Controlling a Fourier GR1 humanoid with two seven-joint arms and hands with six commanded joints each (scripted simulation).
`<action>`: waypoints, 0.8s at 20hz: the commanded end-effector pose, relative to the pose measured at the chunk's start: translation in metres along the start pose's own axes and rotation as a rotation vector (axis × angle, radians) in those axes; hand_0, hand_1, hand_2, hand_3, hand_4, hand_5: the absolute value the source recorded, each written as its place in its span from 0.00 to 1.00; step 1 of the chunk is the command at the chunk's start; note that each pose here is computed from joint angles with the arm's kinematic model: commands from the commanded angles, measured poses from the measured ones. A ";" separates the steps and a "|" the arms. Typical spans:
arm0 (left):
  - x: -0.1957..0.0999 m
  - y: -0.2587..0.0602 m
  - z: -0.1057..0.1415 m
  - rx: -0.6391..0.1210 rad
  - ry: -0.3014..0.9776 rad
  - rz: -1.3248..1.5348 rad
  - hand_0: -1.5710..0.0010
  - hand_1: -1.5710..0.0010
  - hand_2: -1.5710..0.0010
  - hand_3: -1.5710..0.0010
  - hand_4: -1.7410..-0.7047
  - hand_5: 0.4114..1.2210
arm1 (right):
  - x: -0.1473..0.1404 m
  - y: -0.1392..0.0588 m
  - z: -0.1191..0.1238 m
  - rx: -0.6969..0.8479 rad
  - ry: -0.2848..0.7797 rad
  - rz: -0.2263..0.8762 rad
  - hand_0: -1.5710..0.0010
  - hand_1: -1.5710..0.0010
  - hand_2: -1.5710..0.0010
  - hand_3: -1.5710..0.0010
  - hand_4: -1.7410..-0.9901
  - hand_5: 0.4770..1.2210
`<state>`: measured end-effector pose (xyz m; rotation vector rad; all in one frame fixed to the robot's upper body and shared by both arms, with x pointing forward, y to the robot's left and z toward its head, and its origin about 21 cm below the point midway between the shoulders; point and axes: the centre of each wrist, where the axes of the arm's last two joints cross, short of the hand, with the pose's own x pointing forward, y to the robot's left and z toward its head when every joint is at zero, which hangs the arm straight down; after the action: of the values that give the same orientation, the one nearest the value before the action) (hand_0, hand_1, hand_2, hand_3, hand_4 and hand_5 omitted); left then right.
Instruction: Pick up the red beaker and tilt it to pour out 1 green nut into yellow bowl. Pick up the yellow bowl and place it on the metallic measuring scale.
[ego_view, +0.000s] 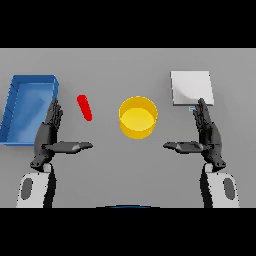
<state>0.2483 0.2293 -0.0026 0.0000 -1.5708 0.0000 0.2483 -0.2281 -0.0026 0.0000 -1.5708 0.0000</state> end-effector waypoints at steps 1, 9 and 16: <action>0.000 0.001 0.001 0.001 -0.002 0.000 1.00 1.00 1.00 1.00 0.57 0.23 | 0.000 0.000 0.000 -0.001 0.000 0.000 1.00 1.00 1.00 1.00 0.76 0.16; 0.008 0.010 0.030 -0.051 -0.027 -0.129 1.00 1.00 1.00 1.00 0.56 0.23 | 0.005 -0.001 0.019 -0.002 -0.125 0.295 1.00 1.00 1.00 1.00 0.77 0.16; 0.016 0.005 0.035 -0.089 0.010 -0.197 1.00 1.00 1.00 1.00 0.56 0.24 | 0.008 0.006 0.029 0.014 -0.122 0.309 1.00 1.00 1.00 1.00 0.72 0.17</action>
<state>0.2137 0.2339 0.0134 0.0848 -1.5519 -0.2236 0.2193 -0.2224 0.0059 -0.2348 -1.6806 0.2579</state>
